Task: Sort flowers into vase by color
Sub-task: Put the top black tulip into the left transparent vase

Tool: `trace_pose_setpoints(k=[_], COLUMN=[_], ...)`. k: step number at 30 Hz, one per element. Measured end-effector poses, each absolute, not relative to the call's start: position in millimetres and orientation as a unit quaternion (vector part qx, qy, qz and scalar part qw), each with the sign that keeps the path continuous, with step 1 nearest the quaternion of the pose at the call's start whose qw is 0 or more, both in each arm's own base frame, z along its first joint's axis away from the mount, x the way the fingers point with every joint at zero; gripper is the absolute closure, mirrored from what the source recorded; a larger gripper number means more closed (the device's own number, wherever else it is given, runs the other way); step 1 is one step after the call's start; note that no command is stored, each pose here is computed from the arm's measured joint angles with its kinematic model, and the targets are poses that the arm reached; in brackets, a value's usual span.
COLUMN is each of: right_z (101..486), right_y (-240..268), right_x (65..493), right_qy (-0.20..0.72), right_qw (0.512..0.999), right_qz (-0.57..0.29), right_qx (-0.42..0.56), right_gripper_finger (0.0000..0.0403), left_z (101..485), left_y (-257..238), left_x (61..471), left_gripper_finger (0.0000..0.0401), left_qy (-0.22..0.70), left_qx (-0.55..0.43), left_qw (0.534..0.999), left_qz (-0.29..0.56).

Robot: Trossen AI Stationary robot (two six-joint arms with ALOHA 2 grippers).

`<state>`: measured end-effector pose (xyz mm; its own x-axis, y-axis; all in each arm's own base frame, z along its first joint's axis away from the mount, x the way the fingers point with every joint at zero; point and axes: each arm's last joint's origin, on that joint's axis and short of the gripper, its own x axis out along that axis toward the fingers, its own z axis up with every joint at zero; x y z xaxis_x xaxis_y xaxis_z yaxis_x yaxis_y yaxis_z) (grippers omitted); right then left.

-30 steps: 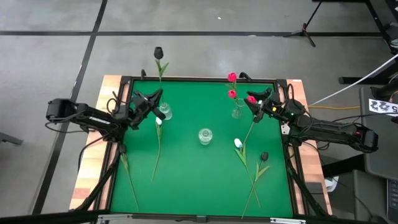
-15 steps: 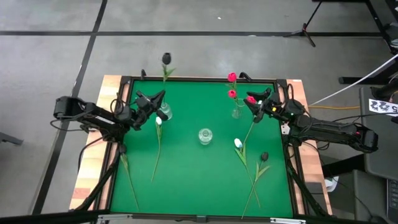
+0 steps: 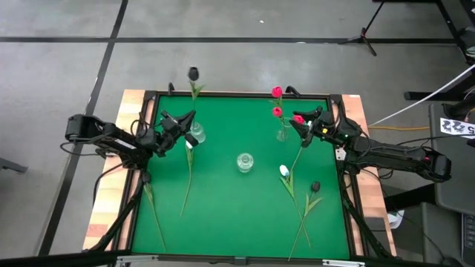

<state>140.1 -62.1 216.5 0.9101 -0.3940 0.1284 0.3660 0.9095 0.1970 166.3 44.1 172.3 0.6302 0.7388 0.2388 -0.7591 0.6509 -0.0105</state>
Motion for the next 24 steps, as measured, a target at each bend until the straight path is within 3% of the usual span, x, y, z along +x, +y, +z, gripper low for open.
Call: trace_pose_setpoints(k=[24], right_z=[216.7], right_y=[-62.2], right_x=[140.1], right_qy=[-0.081], right_qw=[0.975], right_qz=[-0.196], right_qx=[0.071], right_gripper_finger=[0.0174], left_z=[146.8], left_y=[47.9], left_x=[175.1], left_gripper_finger=[0.0401], left_qy=[-0.06], left_qx=[0.009], left_qw=[0.909], left_qz=[0.412])
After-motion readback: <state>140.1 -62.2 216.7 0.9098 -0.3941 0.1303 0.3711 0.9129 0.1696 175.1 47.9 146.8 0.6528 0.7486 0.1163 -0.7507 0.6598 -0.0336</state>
